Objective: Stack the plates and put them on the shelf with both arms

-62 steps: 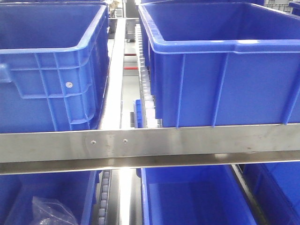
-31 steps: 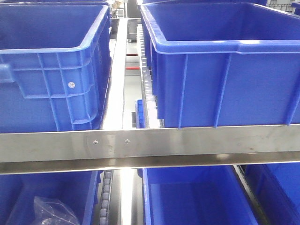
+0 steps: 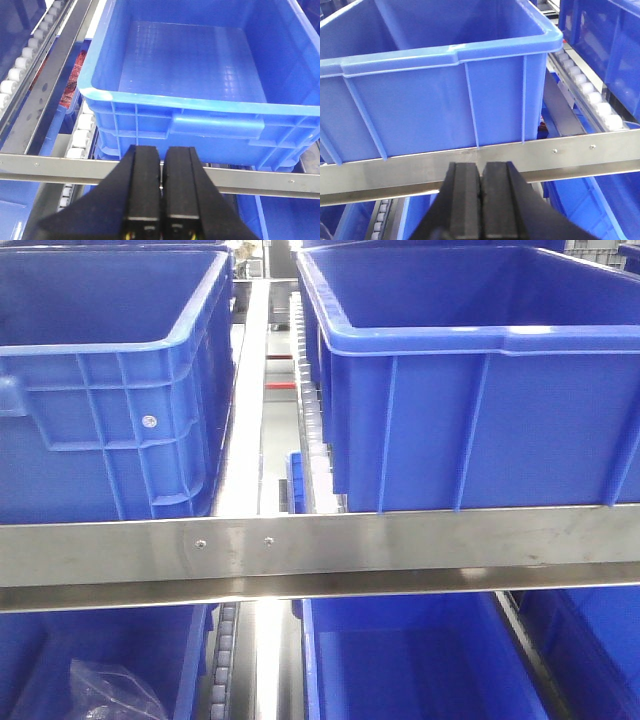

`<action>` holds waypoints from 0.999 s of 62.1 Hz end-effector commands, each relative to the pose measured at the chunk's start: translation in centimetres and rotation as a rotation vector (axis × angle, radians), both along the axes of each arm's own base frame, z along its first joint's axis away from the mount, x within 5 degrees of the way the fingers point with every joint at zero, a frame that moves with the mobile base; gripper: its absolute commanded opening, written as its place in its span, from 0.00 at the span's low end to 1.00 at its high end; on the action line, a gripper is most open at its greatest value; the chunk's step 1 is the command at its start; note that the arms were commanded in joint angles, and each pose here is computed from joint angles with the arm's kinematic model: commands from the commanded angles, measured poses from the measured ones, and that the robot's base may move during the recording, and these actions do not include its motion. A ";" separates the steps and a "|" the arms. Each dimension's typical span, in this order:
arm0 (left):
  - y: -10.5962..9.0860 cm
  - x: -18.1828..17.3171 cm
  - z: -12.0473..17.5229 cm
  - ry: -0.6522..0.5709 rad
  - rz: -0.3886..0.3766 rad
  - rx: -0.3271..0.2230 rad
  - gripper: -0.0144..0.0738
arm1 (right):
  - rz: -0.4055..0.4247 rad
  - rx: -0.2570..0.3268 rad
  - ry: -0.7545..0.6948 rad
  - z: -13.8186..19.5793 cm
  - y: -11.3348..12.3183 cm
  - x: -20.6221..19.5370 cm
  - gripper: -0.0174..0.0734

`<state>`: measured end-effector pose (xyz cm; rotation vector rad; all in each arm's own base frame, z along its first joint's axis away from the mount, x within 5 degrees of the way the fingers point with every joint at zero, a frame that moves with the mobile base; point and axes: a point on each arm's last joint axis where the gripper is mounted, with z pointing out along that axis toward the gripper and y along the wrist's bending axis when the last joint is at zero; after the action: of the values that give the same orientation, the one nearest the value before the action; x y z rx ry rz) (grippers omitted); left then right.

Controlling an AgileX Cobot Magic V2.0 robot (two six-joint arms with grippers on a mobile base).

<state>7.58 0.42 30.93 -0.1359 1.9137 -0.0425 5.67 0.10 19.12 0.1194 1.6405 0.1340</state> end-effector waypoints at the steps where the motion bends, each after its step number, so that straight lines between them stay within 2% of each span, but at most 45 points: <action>1: -0.1 0.1 1.6 -0.101 -0.019 0.001 0.26 | -0.008 -0.006 -0.119 1.4 -0.1 -0.2 0.25; 53: -0.1 0.1 1.6 -0.101 -0.019 0.002 0.26 | -0.008 -0.006 -0.119 1.4 -0.1 -0.2 0.25; 56: -0.1 0.1 1.6 -0.102 -0.015 0.018 0.26 | -0.008 -0.006 -0.119 1.4 -0.1 -0.2 0.25; 59: 0.1 0.2 1.6 -0.106 -0.006 0.066 0.26 | -0.008 -0.006 -0.119 1.4 -0.1 -0.2 0.25; 62: 0.2 0.2 1.7 -0.107 -0.001 0.089 0.26 | -0.008 -0.006 -0.119 1.4 -0.1 -0.2 0.25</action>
<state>7.59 0.65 30.99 -0.1145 1.9086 0.0097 5.66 0.10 19.08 0.1196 1.6446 0.1338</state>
